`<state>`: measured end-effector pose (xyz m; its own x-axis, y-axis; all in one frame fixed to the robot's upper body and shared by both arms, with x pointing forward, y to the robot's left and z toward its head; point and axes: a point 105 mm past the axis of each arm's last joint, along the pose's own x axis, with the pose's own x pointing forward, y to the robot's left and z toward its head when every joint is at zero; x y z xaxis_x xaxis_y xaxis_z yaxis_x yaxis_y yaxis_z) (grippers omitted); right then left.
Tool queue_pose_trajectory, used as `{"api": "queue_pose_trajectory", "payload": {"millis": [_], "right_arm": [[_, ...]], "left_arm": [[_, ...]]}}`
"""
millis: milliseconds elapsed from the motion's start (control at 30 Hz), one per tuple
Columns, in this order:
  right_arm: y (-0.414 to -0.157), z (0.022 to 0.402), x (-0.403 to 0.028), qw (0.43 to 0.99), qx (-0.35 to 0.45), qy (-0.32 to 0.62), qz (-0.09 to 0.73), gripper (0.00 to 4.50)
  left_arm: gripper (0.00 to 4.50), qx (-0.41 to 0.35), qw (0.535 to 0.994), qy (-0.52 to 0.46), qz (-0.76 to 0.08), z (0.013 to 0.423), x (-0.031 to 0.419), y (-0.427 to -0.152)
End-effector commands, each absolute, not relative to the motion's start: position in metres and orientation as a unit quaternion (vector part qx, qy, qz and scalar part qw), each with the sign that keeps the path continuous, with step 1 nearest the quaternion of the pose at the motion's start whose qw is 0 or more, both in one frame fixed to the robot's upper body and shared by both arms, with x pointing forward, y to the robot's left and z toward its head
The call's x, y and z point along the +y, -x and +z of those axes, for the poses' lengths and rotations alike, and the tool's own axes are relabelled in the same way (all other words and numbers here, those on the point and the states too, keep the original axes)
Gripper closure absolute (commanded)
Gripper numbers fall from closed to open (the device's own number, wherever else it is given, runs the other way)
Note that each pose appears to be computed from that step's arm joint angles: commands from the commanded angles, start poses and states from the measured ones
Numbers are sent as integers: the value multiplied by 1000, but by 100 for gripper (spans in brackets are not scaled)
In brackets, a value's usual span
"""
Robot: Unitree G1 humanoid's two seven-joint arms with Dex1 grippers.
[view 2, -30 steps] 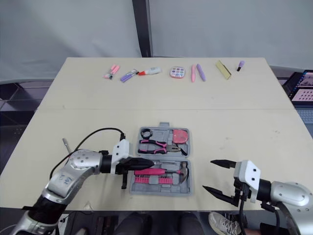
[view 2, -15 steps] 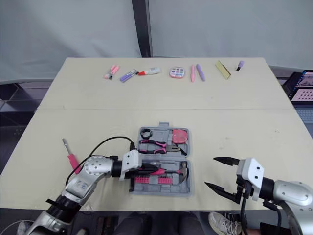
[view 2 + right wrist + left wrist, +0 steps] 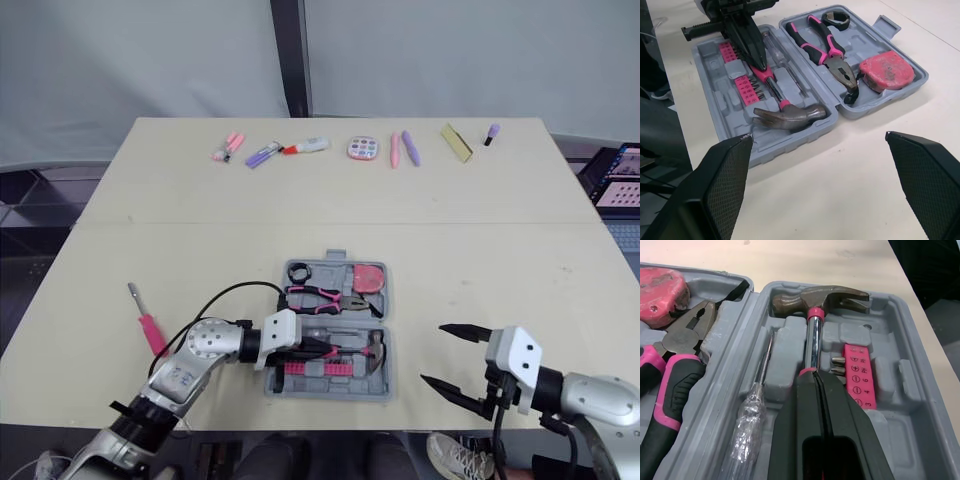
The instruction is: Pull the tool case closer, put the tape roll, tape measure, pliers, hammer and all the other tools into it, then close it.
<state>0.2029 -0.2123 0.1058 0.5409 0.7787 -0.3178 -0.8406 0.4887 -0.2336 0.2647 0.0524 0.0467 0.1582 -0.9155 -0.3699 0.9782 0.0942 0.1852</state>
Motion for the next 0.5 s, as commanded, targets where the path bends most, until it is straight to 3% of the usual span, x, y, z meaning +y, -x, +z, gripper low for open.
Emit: {"api": "queue_pose_trajectory", "payload": {"millis": [33,500], "right_arm": [[-203,117,-213,861,68,194,465,0],[-200,119,-215,863,70,190,463,0]], "left_arm": [[449,82,734,-202,-644,45,53,-264],[449,129,732,-220,-631,23,57,-260]]}}
